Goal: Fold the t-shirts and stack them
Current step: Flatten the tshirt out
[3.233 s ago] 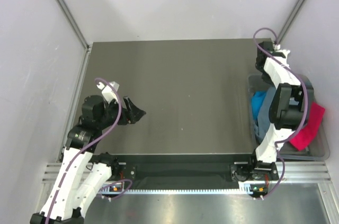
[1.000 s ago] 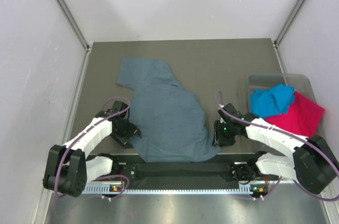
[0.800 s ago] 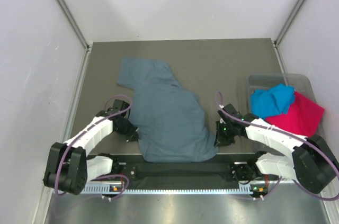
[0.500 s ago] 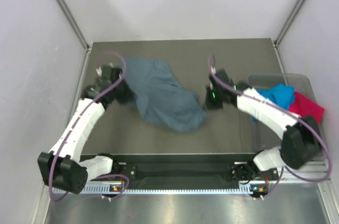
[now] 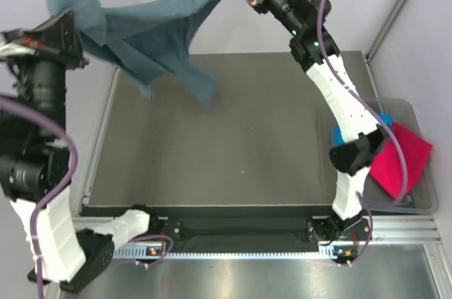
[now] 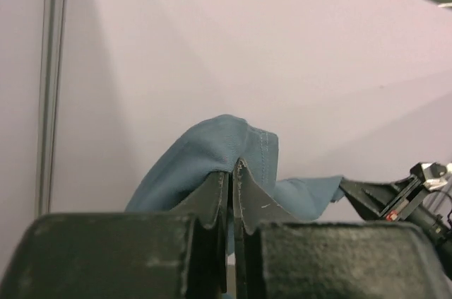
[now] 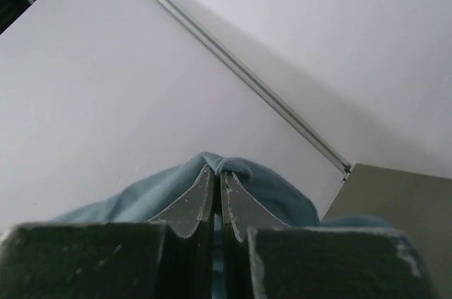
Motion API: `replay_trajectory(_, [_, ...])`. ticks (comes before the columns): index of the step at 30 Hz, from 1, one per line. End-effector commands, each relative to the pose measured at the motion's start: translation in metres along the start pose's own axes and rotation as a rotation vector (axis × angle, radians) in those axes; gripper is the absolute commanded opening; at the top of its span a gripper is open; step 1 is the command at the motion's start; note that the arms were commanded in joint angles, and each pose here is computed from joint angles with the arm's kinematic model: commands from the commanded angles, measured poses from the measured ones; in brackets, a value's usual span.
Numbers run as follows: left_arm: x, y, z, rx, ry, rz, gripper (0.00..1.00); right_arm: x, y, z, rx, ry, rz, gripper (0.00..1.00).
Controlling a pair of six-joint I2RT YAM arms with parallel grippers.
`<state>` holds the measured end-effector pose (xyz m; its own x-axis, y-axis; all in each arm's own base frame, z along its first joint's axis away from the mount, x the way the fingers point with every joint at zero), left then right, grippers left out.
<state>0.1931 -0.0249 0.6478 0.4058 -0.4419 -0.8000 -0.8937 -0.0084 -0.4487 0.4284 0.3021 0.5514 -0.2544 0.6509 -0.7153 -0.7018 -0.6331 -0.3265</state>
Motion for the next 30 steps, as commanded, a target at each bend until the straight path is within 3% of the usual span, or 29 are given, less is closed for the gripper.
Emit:
replay_trajectory(1, [-0.013,-0.002,-0.009,0.07,0.006,-0.102,0.0,-0.022,0.022,0.008,-0.033,-0.005,-0.051,0.0])
replay_trajectory(2, [0.011,-0.005,-0.008,0.093,0.012,-0.031,0.0,-0.019,0.031,0.003,-0.006,0.006,-0.021,0.0])
replay_trajectory(3, [0.024,-0.001,-0.007,0.104,0.028,0.016,0.0,0.013,0.038,-0.032,0.086,-0.023,0.087,0.0])
replay_trajectory(4, [0.042,-0.001,-0.007,0.103,0.094,0.076,0.0,0.018,0.048,-0.053,0.136,-0.017,0.118,0.0])
replay_trajectory(5, [0.095,-0.001,0.0,0.112,0.125,0.232,0.0,0.019,0.061,-0.057,0.157,-0.006,0.139,0.0])
replay_trajectory(6, [0.116,0.006,-0.005,0.171,0.172,0.306,0.0,0.05,0.079,-0.094,0.272,-0.027,0.232,0.0])
replay_trajectory(8, [0.169,0.015,-0.012,0.246,0.334,0.465,0.0,0.053,0.111,-0.131,0.392,0.045,0.273,0.0])
replay_trajectory(9, [0.23,0.032,-0.006,0.259,0.413,0.647,0.0,0.08,0.136,-0.165,0.496,0.037,0.358,0.0])
replay_trajectory(10, [0.255,0.04,-0.008,0.256,0.494,0.716,0.0,0.076,0.158,-0.194,0.575,0.07,0.376,0.0])
replay_trajectory(11, [0.279,0.05,-0.009,0.245,0.504,0.764,0.0,0.08,0.175,-0.212,0.624,0.06,0.399,0.0])
replay_trajectory(12, [0.329,0.078,-0.017,0.228,0.483,0.861,0.0,0.1,0.198,-0.237,0.648,0.018,0.46,0.0])
replay_trajectory(14, [0.373,0.109,-0.033,0.259,0.448,0.955,0.0,0.1,0.234,-0.284,0.749,0.005,0.486,0.0])
replay_trajectory(16, [0.431,0.149,-0.059,0.27,0.498,1.136,0.0,0.118,0.266,-0.328,0.84,-0.007,0.593,0.0])
replay_trajectory(19, [0.478,0.192,-0.103,0.335,0.479,1.28,0.0,0.123,0.278,-0.347,0.873,0.058,0.759,0.01])
replay_trajectory(20, [0.508,0.208,-0.104,0.301,0.43,1.379,0.0,0.127,0.283,-0.358,0.916,0.073,0.794,0.03])
replay_trajectory(24, [0.547,0.236,-0.126,0.359,0.405,1.65,0.0,0.1,0.275,-0.364,0.957,0.194,0.808,0.09])
replay_trajectory(25, [0.551,0.243,-0.122,0.351,0.362,1.717,0.09,0.095,0.271,-0.364,0.958,0.21,0.799,0.12])
replay_trajectory(26, [0.547,0.238,-0.133,0.382,0.365,1.724,0.16,0.092,0.268,-0.366,0.965,0.218,0.798,0.19])
replay_trajectory(27, [0.544,0.237,-0.134,0.393,0.362,1.724,0.26,0.082,0.262,-0.363,0.967,0.238,0.788,0.2])
replay_trajectory(28, [0.538,0.235,-0.135,0.409,0.366,1.712,0.47,0.081,0.261,-0.367,0.978,0.24,0.793,0.25])
replay_trajectory(29, [0.526,0.228,-0.131,0.39,0.347,1.679,0.6,0.079,0.262,-0.366,1.001,0.241,0.807,0.29])
replay_trajectory(30, [0.519,0.226,-0.128,0.383,0.34,1.67,0.66,0.07,0.254,-0.361,0.99,0.273,0.797,0.34])
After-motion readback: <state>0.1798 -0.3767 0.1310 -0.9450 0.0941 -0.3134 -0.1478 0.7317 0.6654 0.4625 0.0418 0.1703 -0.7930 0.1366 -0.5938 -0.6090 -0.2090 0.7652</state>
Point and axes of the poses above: each gripper's point midway between its finger pads, its own y axis back along the fingers, its own z axis along the line the jaws close on, x = y × z, the point moved 4 cm from there along y, back along the fingers, and after that the axes turned 7 degrees about y, right-handed, at the moved point
